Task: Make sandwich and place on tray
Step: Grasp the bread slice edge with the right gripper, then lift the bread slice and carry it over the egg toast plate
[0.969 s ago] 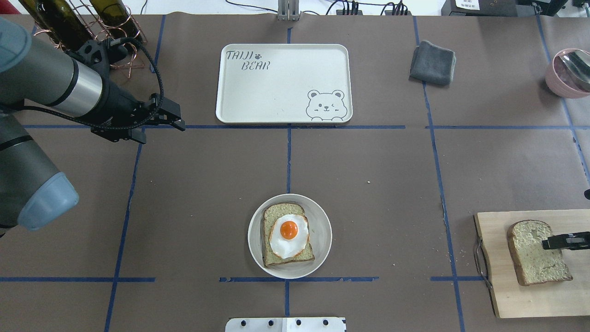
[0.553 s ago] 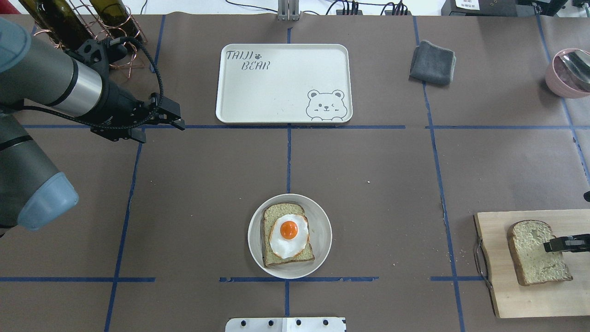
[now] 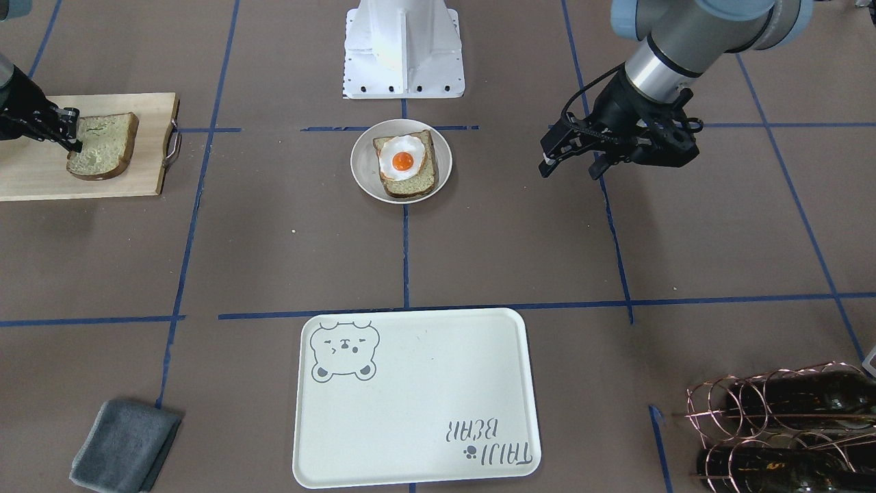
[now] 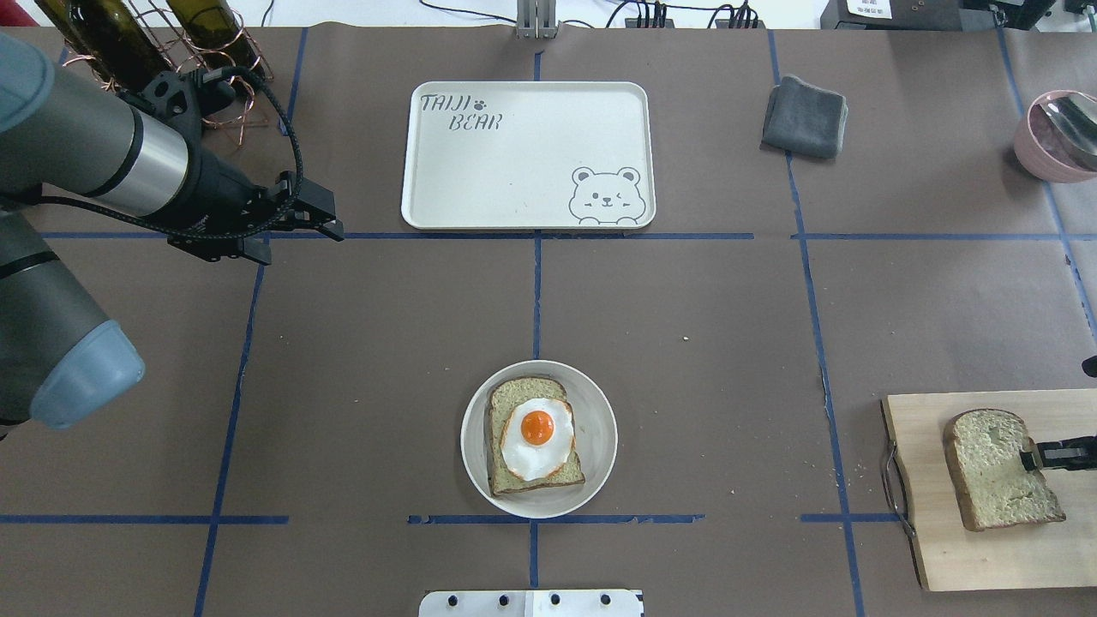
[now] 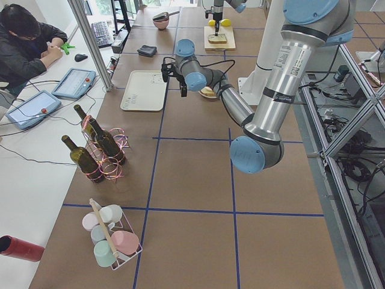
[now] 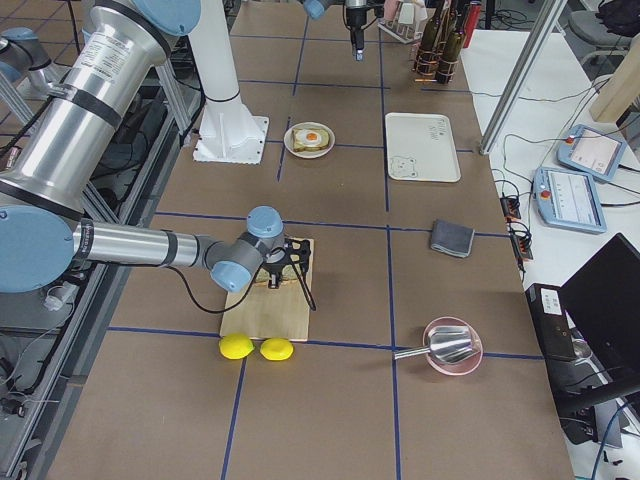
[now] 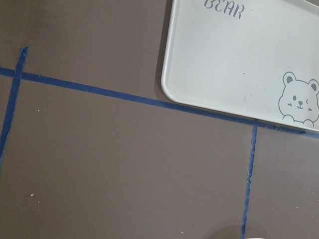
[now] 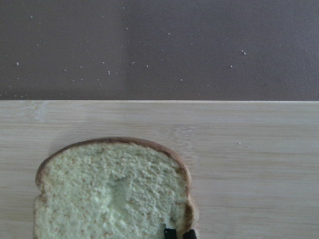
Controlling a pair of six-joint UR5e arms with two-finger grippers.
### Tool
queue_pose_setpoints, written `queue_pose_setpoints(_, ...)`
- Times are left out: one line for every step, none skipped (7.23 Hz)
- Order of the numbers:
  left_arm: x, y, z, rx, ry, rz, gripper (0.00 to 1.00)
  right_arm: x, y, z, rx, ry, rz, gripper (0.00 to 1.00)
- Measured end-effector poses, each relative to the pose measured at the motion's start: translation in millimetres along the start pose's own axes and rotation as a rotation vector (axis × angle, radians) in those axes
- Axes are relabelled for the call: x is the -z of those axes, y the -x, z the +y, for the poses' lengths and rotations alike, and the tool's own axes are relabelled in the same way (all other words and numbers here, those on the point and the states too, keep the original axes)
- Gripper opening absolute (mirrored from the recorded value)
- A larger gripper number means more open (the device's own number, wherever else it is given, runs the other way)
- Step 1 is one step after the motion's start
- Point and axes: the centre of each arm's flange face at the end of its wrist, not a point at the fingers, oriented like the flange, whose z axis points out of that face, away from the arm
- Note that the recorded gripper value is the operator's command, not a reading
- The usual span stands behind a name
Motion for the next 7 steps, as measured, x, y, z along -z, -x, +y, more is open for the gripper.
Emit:
queue_pose_setpoints(0.7, -0.2, 0.0, 0.000, -0.001, 0.001, 1.00, 0.4, 1.3, -0.5, 0.003, -0.001, -0.003, 0.00)
queue_pose_setpoints(1.3, -0.4, 0.0, -0.001, -0.002, 0.002, 1.00, 1.1, 3.0, -0.8, 0.007, -0.004, -0.010, 0.00)
queue_pose_setpoints(1.4, -0.3, 0.1, -0.001, -0.002, 0.002, 1.00, 3.2, 5.7, -0.8, 0.017, -0.011, -0.027, 0.00)
queue_pose_setpoints(1.0, 0.1, 0.1, 0.000, -0.002, 0.001, 1.00, 6.9, 10.1, -0.8, 0.036, -0.025, -0.060, 0.00)
queue_pose_setpoints(0.6, 0.4, 0.1, 0.000, -0.001, 0.000, 1.00, 10.7, 15.5, -1.1, 0.058, -0.038, -0.097, 0.00)
queue_pose_setpoints(0.3, 0.6, 0.1, 0.001, -0.001, 0.000, 1.00, 14.5, 21.1, -1.1, 0.081, -0.050, -0.135, 0.00)
queue_pose_setpoints(0.1, 0.7, 0.0, 0.001, -0.001, -0.001, 1.00, 18.8, 27.6, -1.5, 0.106, -0.066, -0.176, 0.00)
